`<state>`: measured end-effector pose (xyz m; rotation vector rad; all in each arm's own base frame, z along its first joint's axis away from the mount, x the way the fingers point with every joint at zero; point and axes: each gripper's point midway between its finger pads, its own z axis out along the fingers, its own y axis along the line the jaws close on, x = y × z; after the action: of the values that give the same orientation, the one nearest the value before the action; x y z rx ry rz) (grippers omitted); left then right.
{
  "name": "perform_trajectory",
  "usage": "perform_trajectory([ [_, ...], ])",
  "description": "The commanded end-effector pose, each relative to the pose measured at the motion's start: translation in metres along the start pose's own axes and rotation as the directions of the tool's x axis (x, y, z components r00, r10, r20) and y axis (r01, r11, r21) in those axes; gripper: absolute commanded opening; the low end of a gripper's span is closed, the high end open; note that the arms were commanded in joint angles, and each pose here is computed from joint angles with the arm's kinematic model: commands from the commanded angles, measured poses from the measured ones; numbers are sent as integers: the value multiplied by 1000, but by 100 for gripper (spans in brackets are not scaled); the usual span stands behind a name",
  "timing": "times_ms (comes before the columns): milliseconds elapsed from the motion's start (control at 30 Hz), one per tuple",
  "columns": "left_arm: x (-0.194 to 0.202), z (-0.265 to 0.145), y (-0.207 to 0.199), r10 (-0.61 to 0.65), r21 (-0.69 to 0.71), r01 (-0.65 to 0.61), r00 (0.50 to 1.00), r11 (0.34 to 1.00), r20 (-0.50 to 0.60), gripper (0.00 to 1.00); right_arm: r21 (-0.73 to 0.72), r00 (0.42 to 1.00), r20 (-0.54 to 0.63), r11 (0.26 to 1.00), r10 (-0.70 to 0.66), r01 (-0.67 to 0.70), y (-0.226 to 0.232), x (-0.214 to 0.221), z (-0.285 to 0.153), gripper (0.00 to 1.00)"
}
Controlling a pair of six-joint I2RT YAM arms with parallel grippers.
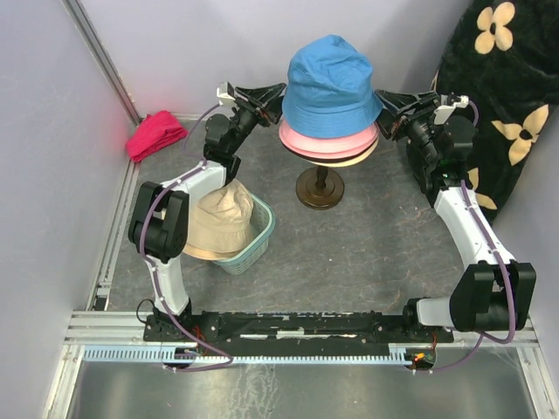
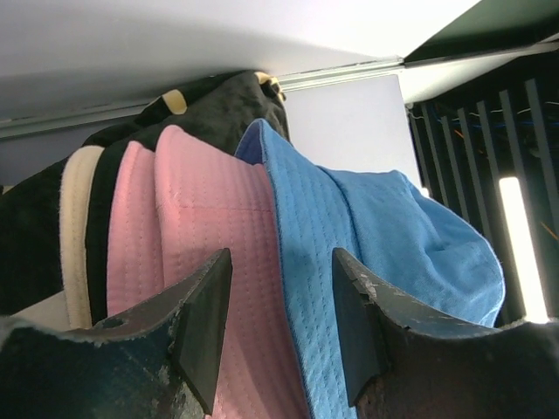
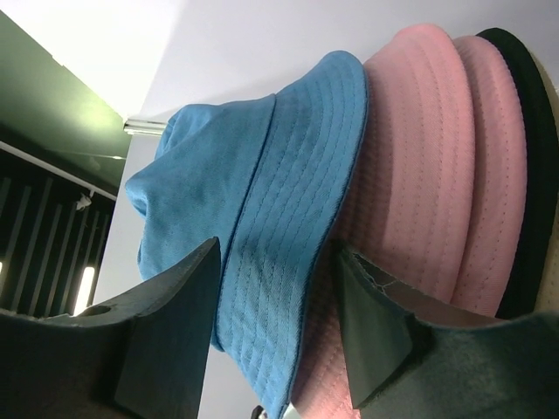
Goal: Stack the hats
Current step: Stack the hat on the hat.
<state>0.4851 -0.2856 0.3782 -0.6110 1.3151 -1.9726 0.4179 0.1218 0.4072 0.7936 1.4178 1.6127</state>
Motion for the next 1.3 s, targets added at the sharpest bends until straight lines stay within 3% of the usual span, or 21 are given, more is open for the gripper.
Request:
perform_trajectory([
  [0,11,5,-45,-15,164,22,999,986,-47,57,-74,1000,-9,997,-18,17,20,4,2,61],
  [533,15,11,-53,-47,263,63,997,963,-68,53,-81,999,-9,996,30,-31,10,4,7,46],
  [700,17,12,-55,-58,291,80,995,954,-84,39,-88,999,-7,995,47,-47,8,3,8,40],
  [900,21,10,-53,-72,299,102,991,949,-109,33,-86,998,-1,995,58,-58,6,2,9,32],
  [967,20,9,-52,-75,298,104,991,949,-108,28,-80,998,2,995,61,-61,3,1,9,27],
  [1133,18,9,-47,-88,292,112,991,950,-96,5,-54,997,13,996,73,-72,-8,0,8,3],
  [1267,13,4,-34,-114,264,125,992,956,-56,3,-28,997,20,997,78,-77,-22,0,7,1],
])
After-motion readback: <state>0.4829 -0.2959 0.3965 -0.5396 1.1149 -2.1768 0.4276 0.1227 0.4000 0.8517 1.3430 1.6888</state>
